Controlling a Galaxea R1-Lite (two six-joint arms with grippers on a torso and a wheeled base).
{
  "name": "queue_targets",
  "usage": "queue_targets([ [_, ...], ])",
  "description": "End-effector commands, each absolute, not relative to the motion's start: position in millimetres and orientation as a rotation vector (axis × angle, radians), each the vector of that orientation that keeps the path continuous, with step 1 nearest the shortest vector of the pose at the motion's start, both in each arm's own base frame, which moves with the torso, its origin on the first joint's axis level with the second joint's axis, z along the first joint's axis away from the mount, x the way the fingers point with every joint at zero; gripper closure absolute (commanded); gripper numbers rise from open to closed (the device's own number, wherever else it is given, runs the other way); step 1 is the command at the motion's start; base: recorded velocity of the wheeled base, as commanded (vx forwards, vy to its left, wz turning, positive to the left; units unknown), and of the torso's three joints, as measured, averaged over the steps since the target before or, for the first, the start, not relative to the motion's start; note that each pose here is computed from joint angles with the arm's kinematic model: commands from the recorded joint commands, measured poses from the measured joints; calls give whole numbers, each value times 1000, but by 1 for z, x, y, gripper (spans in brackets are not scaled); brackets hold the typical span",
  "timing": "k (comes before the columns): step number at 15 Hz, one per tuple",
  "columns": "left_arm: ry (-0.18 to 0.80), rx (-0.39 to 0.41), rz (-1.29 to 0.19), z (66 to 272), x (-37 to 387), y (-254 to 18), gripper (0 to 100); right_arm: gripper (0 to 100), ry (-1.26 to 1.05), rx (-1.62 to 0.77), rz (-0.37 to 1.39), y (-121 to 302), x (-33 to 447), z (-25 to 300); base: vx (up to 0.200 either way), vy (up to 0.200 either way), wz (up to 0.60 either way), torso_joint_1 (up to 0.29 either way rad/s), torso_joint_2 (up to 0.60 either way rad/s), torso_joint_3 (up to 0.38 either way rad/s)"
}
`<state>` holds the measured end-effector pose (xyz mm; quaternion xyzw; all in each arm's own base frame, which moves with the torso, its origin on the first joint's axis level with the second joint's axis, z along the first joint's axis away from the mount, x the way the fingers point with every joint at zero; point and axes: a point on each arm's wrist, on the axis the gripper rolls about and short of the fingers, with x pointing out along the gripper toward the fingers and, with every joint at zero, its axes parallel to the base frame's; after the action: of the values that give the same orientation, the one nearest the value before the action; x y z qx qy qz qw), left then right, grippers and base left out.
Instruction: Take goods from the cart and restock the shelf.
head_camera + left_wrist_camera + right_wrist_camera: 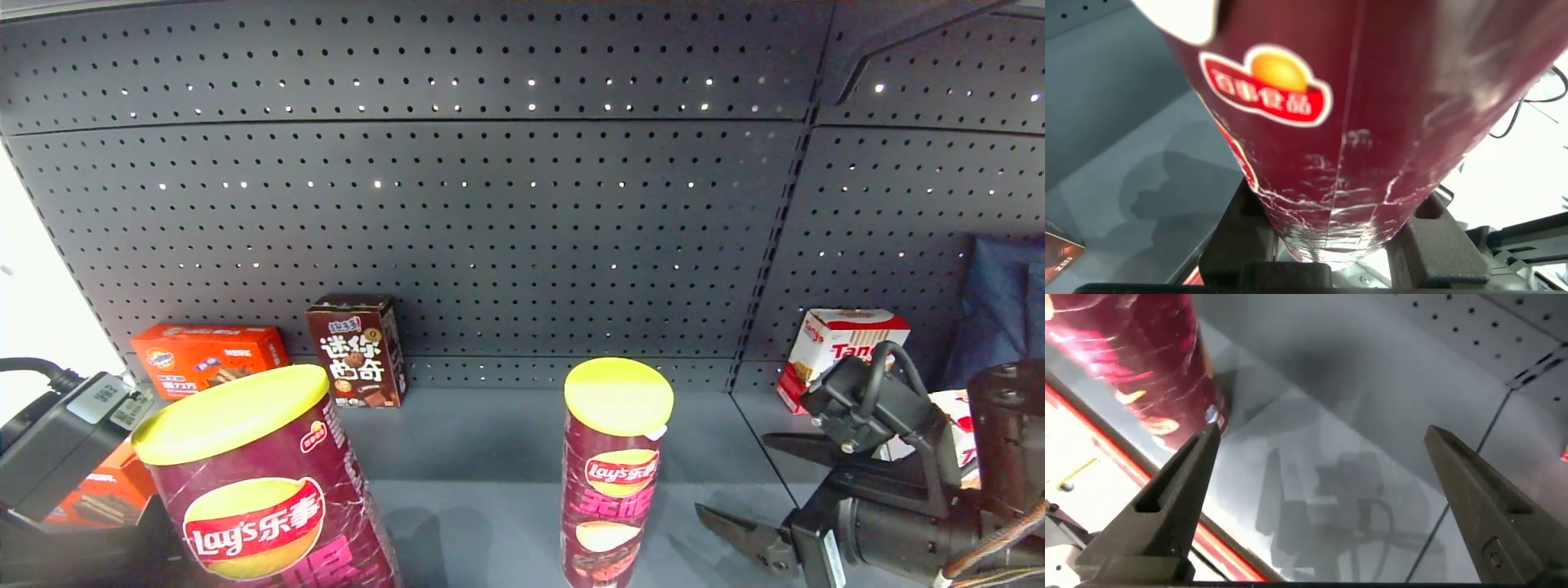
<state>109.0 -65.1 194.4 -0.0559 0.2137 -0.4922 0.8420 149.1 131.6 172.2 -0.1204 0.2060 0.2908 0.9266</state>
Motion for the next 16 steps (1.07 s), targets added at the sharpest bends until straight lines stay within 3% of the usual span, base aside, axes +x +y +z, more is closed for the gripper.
queue_targets([
  [1,450,-118,-1039,195,109,-65,100,0,465,-269,572,140,160,163,0,0,0,0,0,0],
  [10,432,-114,-1027,201,114,-67,100,0,483,-276,539,146,170,155,0,0,0,0,0,0],
  [16,431,-10,-885,198,149,-87,100,0,466,-229,528,142,169,160,0,0,0,0,0,0],
])
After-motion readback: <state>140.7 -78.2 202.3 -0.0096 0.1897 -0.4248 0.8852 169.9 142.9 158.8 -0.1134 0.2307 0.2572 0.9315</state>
